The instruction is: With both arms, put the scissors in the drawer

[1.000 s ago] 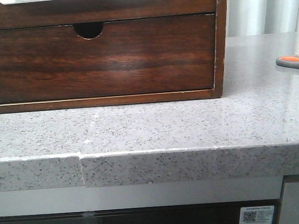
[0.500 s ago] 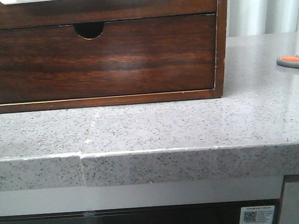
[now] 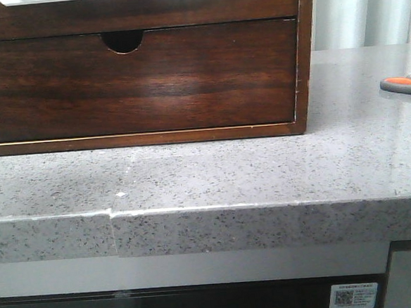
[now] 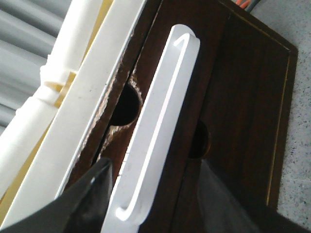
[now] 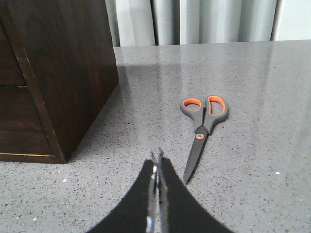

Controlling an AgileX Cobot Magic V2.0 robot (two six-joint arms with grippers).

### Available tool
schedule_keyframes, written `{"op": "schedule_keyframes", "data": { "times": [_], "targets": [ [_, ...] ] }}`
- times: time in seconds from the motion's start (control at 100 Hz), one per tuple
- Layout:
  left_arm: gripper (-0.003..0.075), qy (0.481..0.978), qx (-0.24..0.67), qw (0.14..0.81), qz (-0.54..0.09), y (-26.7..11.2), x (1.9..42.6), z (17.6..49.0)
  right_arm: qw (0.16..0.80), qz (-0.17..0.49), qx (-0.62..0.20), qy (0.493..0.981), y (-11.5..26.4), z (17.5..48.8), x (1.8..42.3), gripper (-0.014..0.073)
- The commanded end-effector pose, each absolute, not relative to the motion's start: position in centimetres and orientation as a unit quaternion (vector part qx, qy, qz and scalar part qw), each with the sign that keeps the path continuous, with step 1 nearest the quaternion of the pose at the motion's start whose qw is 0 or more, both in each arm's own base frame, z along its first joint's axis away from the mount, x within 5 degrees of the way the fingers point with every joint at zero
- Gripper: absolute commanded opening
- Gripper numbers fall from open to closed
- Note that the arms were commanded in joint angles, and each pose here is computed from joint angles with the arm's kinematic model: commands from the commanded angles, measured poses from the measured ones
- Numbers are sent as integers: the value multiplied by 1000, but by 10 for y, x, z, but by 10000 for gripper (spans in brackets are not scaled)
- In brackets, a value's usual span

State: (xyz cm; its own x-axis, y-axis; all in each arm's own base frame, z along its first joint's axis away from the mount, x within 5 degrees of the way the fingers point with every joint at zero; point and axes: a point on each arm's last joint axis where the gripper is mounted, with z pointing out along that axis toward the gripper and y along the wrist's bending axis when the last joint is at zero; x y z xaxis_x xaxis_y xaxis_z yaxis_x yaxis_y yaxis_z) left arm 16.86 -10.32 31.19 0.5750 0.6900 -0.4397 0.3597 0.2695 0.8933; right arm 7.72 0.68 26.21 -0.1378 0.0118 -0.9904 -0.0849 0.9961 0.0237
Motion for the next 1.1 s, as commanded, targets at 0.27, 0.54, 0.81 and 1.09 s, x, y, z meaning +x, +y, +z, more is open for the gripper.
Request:
{"op": "schedule_keyframes", "data": {
  "times": [0.27,0.54,0.81,1.09],
  "targets": [
    [377,404,630,646,153,-121,202,324,691,38,-26,721,7,280,79,-71],
    [333,413,643,623,165,-122,211,318,691,38,-26,721,7,280,79,-71],
    [-10,420,643,617,171,-121,212,317,691,38,-26,721,7,280,79,-71],
    [-18,419,642,619,171,-121,212,318,690,38,-26,722,7,280,79,-71]
  ]
}}
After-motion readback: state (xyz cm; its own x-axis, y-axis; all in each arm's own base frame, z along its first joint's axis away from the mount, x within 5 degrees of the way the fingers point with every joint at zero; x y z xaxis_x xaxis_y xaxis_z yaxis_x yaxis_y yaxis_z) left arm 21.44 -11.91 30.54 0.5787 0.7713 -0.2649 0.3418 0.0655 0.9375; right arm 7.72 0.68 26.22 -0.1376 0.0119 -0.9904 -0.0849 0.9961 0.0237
